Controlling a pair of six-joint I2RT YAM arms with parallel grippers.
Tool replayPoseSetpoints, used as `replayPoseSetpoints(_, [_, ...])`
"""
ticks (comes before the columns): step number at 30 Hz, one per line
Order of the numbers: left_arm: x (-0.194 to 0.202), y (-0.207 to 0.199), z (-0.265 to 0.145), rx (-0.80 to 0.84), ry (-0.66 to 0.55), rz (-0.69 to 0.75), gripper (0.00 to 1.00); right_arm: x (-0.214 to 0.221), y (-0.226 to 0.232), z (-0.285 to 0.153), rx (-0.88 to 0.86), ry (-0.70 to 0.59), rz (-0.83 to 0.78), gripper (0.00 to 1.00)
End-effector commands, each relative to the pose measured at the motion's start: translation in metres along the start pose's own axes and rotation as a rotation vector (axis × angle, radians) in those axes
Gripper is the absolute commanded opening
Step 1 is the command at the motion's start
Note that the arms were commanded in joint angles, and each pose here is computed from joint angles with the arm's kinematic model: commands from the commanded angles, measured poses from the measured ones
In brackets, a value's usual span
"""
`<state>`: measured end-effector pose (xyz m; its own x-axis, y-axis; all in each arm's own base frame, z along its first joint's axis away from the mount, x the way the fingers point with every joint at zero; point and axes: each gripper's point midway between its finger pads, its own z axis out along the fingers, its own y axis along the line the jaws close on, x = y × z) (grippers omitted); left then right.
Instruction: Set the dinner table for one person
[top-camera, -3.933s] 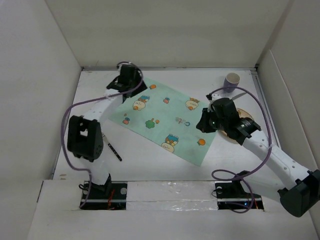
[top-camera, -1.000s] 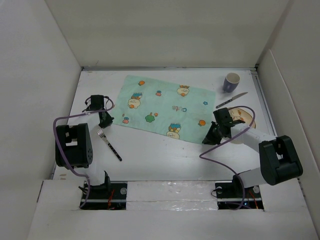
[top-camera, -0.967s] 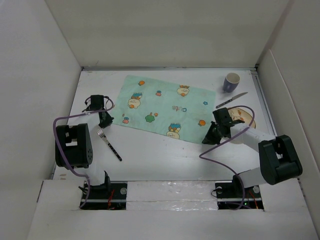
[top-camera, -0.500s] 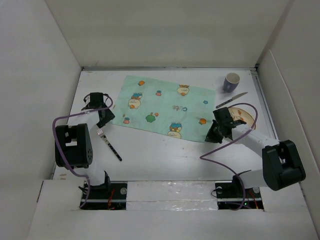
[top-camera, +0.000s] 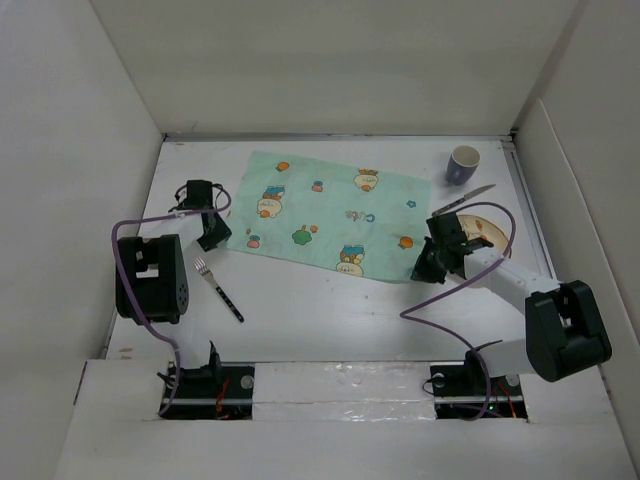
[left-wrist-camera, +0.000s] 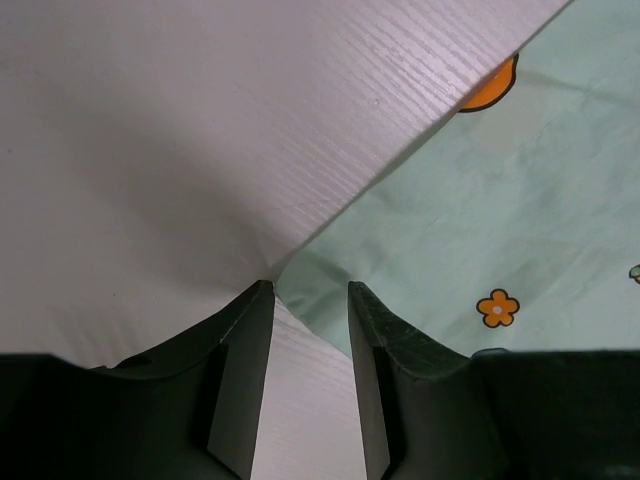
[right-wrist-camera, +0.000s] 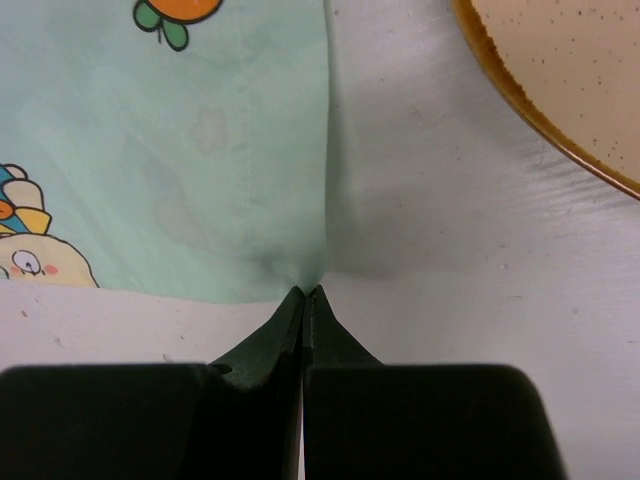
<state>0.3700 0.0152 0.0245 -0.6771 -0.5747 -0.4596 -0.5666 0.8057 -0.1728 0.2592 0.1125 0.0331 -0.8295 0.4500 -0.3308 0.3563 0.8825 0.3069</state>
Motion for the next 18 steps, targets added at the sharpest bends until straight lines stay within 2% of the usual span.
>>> replayPoseSetpoints(1, [0.006, 0.015, -0.005, -0.073, 0.014, 0.053, 0.33, -0.024, 0.019, -0.007, -0.049, -0.065, -0.024, 0.00])
replayPoseSetpoints(4, [0.000, 0.017, -0.006, -0.087, -0.004, 0.063, 0.33, -0.026, 0.021, -0.007, -0.061, -0.079, -0.022, 0.00])
replayPoseSetpoints(6, [0.002, 0.015, -0.002, -0.102, -0.001, 0.082, 0.24, -0.022, 0.026, -0.009, -0.092, -0.057, -0.024, 0.00])
replayPoseSetpoints(8, [0.002, 0.020, 0.003, -0.128, 0.001, 0.093, 0.10, -0.024, 0.030, -0.011, -0.107, -0.066, -0.028, 0.00])
replayPoseSetpoints(11, [0.003, 0.020, 0.007, -0.136, 0.008, 0.098, 0.04, -0.029, 0.036, -0.015, -0.133, -0.080, -0.036, 0.00])
replayPoseSetpoints(13, [0.002, 0.018, 0.007, -0.127, 0.003, 0.095, 0.00, -0.033, 0.041, -0.020, -0.151, -0.093, -0.039, 0.00])
replayPoseSetpoints(18, [-0.027, -0.001, -0.009, -0.059, -0.089, 0.069, 0.00, -0.035, 0.050, -0.033, -0.167, -0.127, -0.090, 0.00])
